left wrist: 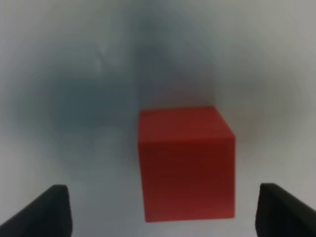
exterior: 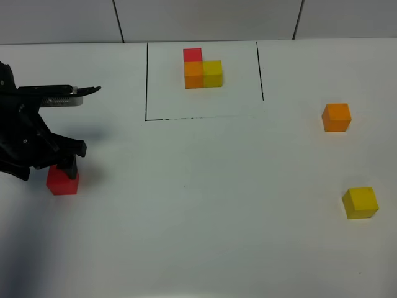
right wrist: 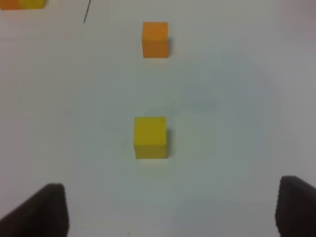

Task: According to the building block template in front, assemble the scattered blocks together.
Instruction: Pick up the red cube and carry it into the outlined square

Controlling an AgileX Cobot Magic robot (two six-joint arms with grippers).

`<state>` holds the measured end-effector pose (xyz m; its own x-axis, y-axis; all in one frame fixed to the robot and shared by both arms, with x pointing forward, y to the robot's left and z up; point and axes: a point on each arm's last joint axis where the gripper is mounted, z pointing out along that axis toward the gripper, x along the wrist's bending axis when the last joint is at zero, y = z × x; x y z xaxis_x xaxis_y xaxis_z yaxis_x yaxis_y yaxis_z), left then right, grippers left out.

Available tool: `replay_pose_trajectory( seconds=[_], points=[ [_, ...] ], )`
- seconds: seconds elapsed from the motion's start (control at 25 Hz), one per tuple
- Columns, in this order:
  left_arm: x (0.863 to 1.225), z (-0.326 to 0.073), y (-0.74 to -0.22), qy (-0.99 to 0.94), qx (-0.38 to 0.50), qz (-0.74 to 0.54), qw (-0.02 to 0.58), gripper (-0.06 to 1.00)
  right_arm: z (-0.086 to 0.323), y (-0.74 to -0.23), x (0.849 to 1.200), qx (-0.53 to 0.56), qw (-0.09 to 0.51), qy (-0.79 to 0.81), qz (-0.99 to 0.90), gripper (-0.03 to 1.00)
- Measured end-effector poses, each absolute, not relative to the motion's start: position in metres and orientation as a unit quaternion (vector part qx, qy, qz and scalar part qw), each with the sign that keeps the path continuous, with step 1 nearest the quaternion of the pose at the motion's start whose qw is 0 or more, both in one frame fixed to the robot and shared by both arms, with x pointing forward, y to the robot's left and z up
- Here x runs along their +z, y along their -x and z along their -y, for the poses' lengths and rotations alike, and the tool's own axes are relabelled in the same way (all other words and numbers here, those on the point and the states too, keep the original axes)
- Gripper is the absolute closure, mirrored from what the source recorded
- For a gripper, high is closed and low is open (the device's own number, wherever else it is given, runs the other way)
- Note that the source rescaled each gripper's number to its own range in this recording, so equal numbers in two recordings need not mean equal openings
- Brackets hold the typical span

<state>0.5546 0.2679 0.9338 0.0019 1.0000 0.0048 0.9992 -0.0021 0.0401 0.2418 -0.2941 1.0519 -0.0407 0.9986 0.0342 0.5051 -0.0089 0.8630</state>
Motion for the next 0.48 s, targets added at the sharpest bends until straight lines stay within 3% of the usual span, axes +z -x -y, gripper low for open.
replay_pose_trajectory(
  seconds=[0.48],
  points=[
    [0.911, -0.264, -0.563, -0.706, 0.012, -0.707, 0.032, 0.21, 0.294, -0.242, 1.052, 0.369, 0.334, -0.607, -0.62, 0.17]
  ],
)
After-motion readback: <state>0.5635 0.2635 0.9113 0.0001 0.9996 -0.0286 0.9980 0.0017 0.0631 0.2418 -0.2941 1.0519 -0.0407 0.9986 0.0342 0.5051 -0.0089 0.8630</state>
